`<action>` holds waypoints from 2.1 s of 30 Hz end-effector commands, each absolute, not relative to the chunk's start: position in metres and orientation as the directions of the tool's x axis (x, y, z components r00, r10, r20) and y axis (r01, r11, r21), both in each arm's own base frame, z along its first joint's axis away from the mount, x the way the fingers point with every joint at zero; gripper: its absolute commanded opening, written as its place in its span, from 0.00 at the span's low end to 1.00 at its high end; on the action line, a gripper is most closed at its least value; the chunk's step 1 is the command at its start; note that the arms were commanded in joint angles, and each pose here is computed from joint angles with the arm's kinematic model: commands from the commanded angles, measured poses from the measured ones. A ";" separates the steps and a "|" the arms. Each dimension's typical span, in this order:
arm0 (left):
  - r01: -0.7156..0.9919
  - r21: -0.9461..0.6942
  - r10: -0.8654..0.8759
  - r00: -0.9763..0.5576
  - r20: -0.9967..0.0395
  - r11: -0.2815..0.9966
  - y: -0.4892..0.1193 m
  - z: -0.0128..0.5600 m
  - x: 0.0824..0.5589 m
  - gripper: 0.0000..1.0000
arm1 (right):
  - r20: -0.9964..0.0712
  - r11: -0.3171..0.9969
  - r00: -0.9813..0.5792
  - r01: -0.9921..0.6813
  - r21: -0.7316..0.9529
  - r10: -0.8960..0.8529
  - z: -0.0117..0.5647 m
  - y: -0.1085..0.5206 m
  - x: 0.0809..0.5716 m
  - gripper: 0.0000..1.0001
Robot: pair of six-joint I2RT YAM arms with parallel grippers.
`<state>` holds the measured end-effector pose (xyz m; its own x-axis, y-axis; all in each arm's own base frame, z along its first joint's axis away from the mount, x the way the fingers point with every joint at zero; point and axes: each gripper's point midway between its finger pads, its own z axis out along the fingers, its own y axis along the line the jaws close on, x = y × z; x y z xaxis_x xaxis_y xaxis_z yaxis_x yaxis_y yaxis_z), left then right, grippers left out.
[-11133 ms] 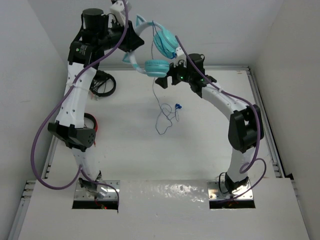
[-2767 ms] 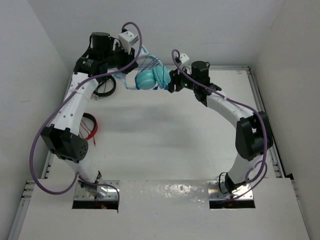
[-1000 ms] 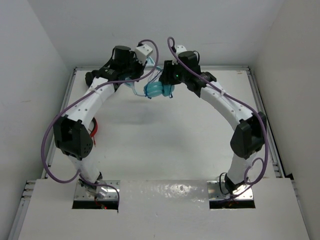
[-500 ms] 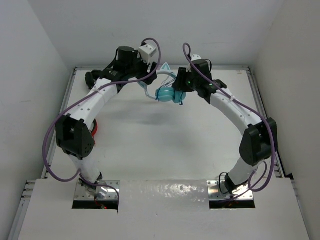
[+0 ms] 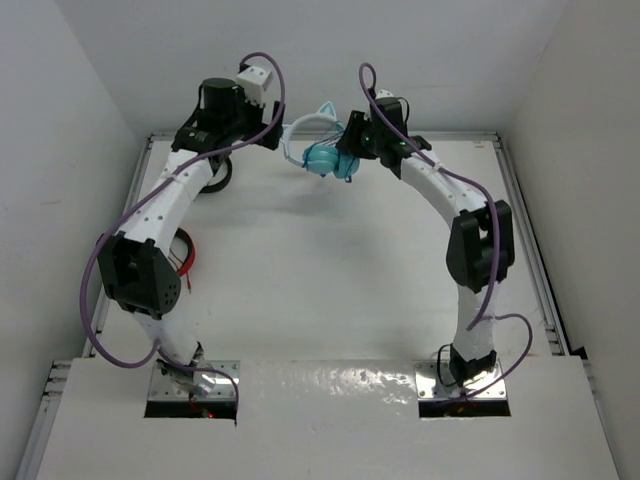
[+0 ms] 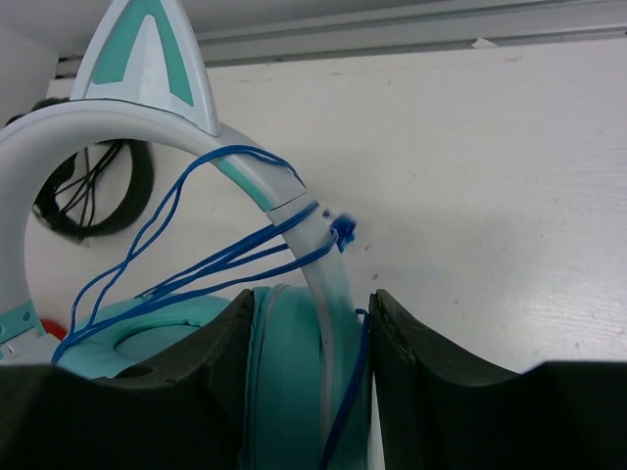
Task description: Wrap the headphones
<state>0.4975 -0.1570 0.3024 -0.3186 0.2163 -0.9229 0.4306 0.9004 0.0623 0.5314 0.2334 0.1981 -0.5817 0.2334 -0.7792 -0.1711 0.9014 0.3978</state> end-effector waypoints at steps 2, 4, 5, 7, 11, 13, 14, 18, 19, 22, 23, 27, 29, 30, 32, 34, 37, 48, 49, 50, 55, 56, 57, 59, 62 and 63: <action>0.331 0.109 0.200 -0.254 -0.946 0.937 -0.124 0.342 0.492 1.00 | -0.801 0.876 -0.459 -0.092 0.474 0.385 0.216 0.212 0.586 0.00; 0.330 0.118 0.213 -0.269 -0.939 0.937 -0.120 0.336 0.490 1.00 | -0.790 0.873 -0.450 -0.047 0.486 0.416 0.207 0.198 0.601 0.00; 0.328 0.121 0.216 -0.271 -0.938 0.937 -0.119 0.335 0.490 1.00 | -0.776 0.874 -0.469 -0.016 0.485 0.422 0.186 0.192 0.608 0.00; 0.325 0.121 0.216 -0.277 -0.936 0.938 -0.117 0.333 0.488 1.00 | -0.755 0.867 -0.469 0.051 0.495 0.459 0.170 0.172 0.617 0.00; 0.326 0.120 0.221 -0.295 -0.929 0.938 -0.114 0.324 0.489 1.00 | -0.720 0.856 -0.470 0.188 0.482 0.510 0.125 0.129 0.627 0.00; 0.324 0.118 0.220 -0.302 -0.928 0.939 -0.113 0.321 0.489 1.00 | -0.719 0.846 -0.447 0.255 0.468 0.532 0.115 0.100 0.631 0.00; 0.322 0.118 0.220 -0.304 -0.927 0.939 -0.112 0.320 0.490 1.00 | -0.717 0.841 -0.441 0.279 0.463 0.540 0.111 0.090 0.632 0.00; 0.325 0.113 0.221 -0.319 -0.921 0.939 -0.113 0.312 0.493 1.00 | -0.708 0.818 -0.415 0.350 0.456 0.572 0.095 0.055 0.642 0.00; 0.326 0.111 0.221 -0.324 -0.920 0.939 -0.113 0.309 0.494 1.00 | -0.713 0.819 -0.408 0.345 0.458 0.570 0.101 0.055 0.645 0.00; 0.332 0.104 0.220 -0.334 -0.917 0.938 -0.115 0.304 0.496 1.00 | -0.708 0.803 -0.394 0.398 0.444 0.586 0.082 0.040 0.654 0.00; 0.333 0.101 0.218 -0.338 -0.915 0.938 -0.116 0.302 0.497 1.00 | -0.705 0.796 -0.387 0.412 0.444 0.594 0.079 0.036 0.655 0.00; 0.331 0.095 0.216 -0.353 -0.910 0.939 -0.116 0.296 0.497 1.00 | -0.709 0.762 -0.331 0.461 0.454 0.622 0.074 0.020 0.668 0.18; 0.336 0.091 0.216 -0.356 -0.909 0.937 -0.117 0.296 0.496 1.00 | -0.715 0.757 -0.312 0.466 0.459 0.626 0.076 0.013 0.674 0.65; 0.339 0.089 0.217 -0.360 -0.907 0.936 -0.117 0.295 0.496 1.00 | -0.712 0.755 -0.316 0.474 0.454 0.627 0.076 0.010 0.672 0.83; 0.340 0.085 0.217 -0.372 -0.903 0.937 -0.116 0.293 0.493 1.00 | -0.721 0.757 -0.307 0.472 0.452 0.622 0.097 0.002 0.670 0.99; 0.342 0.080 0.216 -0.382 -0.899 0.936 -0.116 0.294 0.488 1.00 | -0.754 0.762 -0.275 0.489 0.424 0.597 0.140 -0.012 0.652 0.99; 0.345 0.091 0.229 -0.386 -0.894 0.934 -0.113 0.297 0.480 1.00 | -0.795 0.799 -0.301 0.495 0.342 0.527 0.159 -0.025 0.611 0.99; 0.251 0.268 0.358 -0.447 -0.820 0.930 -0.038 0.220 0.391 1.00 | -0.844 0.927 -0.394 0.240 0.289 0.365 0.155 0.001 0.389 0.99; 0.239 0.270 0.353 -0.450 -0.820 0.933 -0.033 0.203 0.371 1.00 | -0.824 0.909 -0.415 0.326 0.261 0.385 0.130 -0.011 0.368 0.99; 0.231 0.271 0.349 -0.454 -0.819 0.935 -0.030 0.194 0.361 1.00 | -0.798 0.898 -0.453 0.371 0.236 0.397 0.116 -0.015 0.350 0.99; 0.089 0.258 0.272 -0.377 -0.885 0.962 -0.012 0.178 0.329 1.00 | -0.730 0.774 -0.418 0.586 0.239 0.541 0.093 -0.034 0.301 0.99; 0.068 0.258 0.264 -0.398 -0.879 0.964 -0.007 0.162 0.322 1.00 | -0.719 0.777 -0.440 0.591 0.219 0.538 0.087 -0.034 0.295 0.99; 0.015 0.261 0.247 -0.376 -0.893 0.965 0.000 0.166 0.322 1.00 | -0.712 0.778 -0.450 0.591 0.215 0.539 0.086 -0.033 0.292 0.99; -0.025 0.253 0.223 -0.390 -0.893 0.967 0.005 0.156 0.317 1.00 | -0.698 0.776 -0.467 0.597 0.203 0.542 0.087 -0.033 0.287 0.99; -0.080 0.242 0.183 -0.442 -0.878 0.967 0.014 0.134 0.311 1.00 | -0.679 0.781 -0.496 0.596 0.186 0.541 0.084 -0.031 0.282 0.99; -0.103 0.241 0.169 -0.458 -0.873 0.965 0.017 0.128 0.308 1.00 | -0.674 0.784 -0.504 0.592 0.184 0.539 0.084 -0.030 0.280 0.99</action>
